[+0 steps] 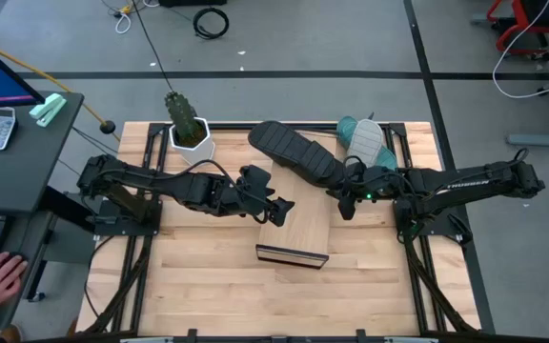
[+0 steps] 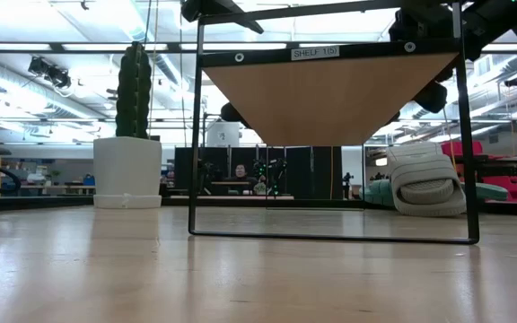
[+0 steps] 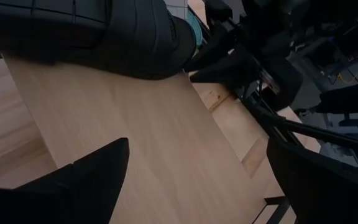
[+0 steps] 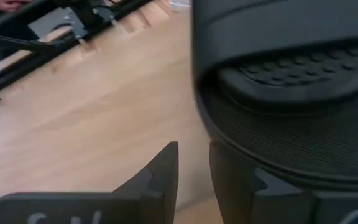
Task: Pick and place slides into the shelf
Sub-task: Put the black slides on the shelf
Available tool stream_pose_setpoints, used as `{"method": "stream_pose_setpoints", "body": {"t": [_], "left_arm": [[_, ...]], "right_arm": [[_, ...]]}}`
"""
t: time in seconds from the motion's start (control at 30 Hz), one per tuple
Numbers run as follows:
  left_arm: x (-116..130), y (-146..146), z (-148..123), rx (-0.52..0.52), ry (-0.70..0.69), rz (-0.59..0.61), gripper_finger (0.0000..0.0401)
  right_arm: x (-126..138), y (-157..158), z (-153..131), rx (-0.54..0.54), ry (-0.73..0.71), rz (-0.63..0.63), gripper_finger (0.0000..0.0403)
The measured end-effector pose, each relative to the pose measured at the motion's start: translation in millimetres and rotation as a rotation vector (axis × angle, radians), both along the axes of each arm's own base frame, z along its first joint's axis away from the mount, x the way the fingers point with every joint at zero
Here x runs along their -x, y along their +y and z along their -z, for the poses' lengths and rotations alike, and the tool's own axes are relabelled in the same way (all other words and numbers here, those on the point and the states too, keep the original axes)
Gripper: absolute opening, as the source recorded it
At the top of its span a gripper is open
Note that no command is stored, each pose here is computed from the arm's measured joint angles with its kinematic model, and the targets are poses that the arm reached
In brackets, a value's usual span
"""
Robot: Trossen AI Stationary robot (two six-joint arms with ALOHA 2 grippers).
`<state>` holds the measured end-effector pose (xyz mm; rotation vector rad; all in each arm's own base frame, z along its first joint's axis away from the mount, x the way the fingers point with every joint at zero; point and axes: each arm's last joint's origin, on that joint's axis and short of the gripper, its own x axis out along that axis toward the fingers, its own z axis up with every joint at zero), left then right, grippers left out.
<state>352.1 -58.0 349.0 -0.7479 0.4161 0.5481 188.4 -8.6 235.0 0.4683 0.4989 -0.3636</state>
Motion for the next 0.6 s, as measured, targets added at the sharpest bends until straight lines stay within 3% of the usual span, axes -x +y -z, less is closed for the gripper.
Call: {"method": "stream_pose_setpoints", "body": {"t": [0.6], "left_arm": [[0.5,0.5,0.8,-0.008,0.012,0.003,0.0386]], "right_arm": [[18.7,-5.3,-1.3,0.115,0.083,0.097,0.0098]]}}
